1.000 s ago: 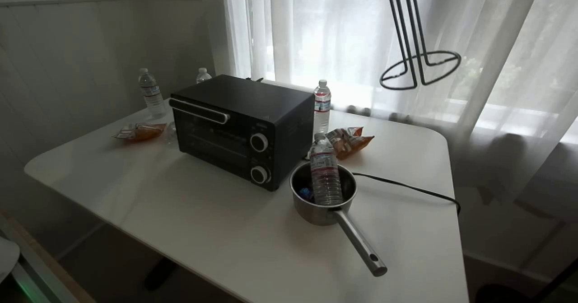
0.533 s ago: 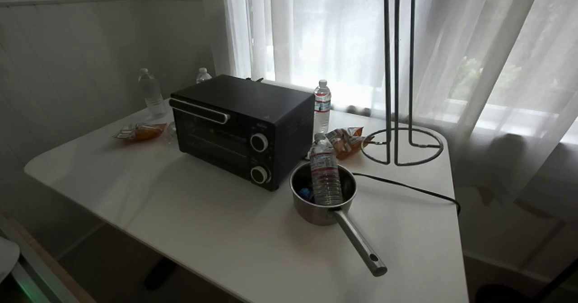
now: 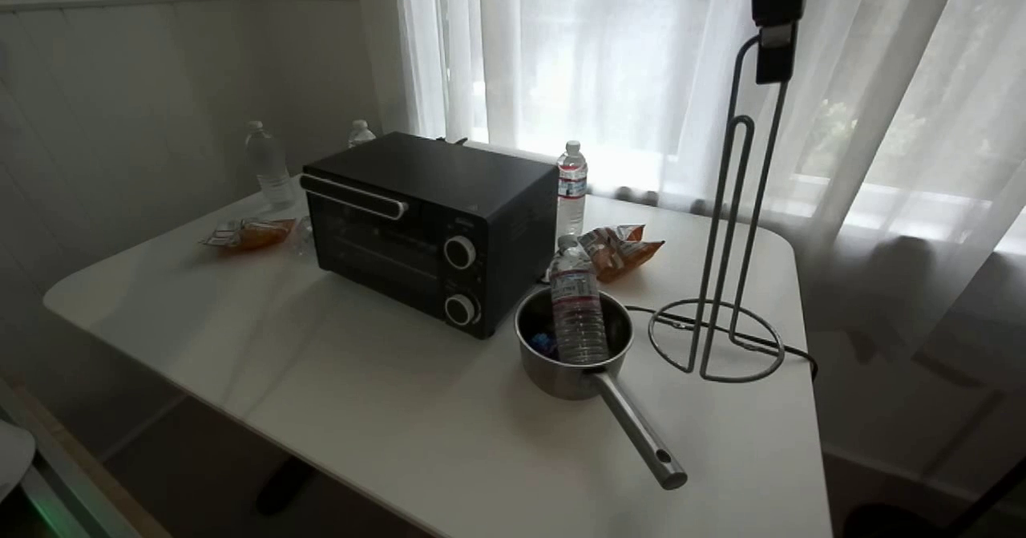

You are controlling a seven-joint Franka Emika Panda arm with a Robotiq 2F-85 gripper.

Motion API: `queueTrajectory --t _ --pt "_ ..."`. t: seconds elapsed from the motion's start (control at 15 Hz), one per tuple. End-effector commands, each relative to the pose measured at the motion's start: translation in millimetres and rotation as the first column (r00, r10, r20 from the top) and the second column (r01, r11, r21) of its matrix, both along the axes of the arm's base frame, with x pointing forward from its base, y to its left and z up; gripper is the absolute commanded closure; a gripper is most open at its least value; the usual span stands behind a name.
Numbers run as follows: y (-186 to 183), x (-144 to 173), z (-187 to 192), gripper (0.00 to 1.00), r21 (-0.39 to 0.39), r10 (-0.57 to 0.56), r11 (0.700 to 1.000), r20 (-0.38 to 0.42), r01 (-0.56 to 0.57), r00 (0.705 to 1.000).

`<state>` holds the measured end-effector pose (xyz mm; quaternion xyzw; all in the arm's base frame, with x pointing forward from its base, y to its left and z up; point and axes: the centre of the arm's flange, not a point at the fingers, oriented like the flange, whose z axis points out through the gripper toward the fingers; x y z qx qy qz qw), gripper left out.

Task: Move the silver stand to the right

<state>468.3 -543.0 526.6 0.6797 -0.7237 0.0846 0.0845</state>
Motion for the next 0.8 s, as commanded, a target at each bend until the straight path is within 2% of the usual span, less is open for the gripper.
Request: queueTrajectory --t 0.0,0.4,0.73 --pt "-44.3 31.0 -4.4 0.98 0.045 -0.004 0.999 0.033 0.002 0.999" --pt "-74.2 53.3 -43.0 0.98 0.057 -0.007 0.998 0.055 0.004 0.998" --pt "-90.3 55.4 -65.2 0.98 0.076 -0.031 0.997 0.043 0.027 0.999"
